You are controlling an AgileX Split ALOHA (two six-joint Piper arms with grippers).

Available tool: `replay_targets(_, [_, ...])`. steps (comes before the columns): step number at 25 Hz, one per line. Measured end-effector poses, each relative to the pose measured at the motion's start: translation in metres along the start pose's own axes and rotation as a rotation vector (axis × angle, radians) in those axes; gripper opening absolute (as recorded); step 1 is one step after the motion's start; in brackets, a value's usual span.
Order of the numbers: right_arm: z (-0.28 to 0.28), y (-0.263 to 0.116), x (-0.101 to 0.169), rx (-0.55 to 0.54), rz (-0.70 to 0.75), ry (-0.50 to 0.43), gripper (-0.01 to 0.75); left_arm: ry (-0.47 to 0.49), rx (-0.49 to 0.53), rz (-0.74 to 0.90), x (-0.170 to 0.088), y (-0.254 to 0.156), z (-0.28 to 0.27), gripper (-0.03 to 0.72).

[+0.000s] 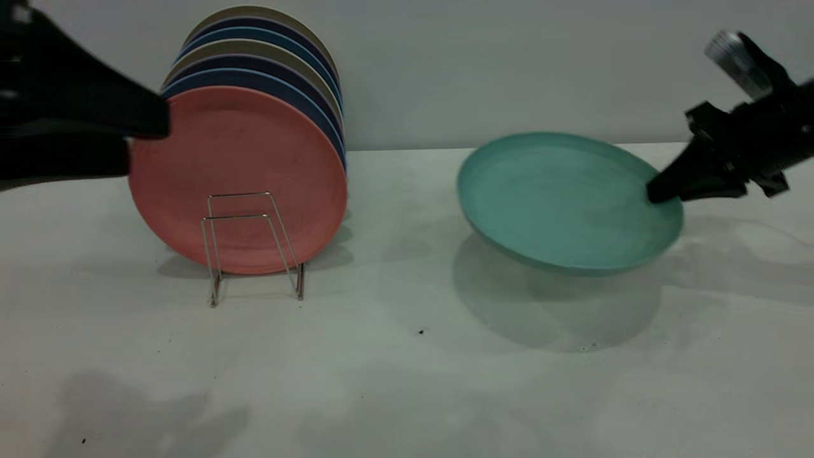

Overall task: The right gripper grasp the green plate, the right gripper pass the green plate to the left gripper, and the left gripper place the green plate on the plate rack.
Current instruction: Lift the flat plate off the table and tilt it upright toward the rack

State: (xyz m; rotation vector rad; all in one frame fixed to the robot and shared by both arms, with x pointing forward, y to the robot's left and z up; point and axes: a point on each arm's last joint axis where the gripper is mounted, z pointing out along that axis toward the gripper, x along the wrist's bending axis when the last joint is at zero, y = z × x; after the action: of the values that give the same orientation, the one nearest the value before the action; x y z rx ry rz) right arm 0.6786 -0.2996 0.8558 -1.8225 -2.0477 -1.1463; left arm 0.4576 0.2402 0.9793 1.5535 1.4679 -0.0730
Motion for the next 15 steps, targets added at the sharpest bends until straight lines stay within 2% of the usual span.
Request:
replay_targets(3, [0.008, 0.001, 0.020, 0.027, -0.051, 0.020, 0.012, -0.017, -0.004, -0.034, 0.010, 0.004, 0.015, 0.537])
replay_targets(8, [0.018, 0.002, 0.048, 0.056, -0.112, 0.057, 0.012, -0.041, 0.060, -0.040, 0.015, 0.012, 0.045, 0.537])
replay_targets(15, [0.025, -0.003, 0.064, 0.101, -0.137, 0.115, 0.012, -0.085, 0.170, -0.030, 0.012, 0.014, 0.093, 0.537])
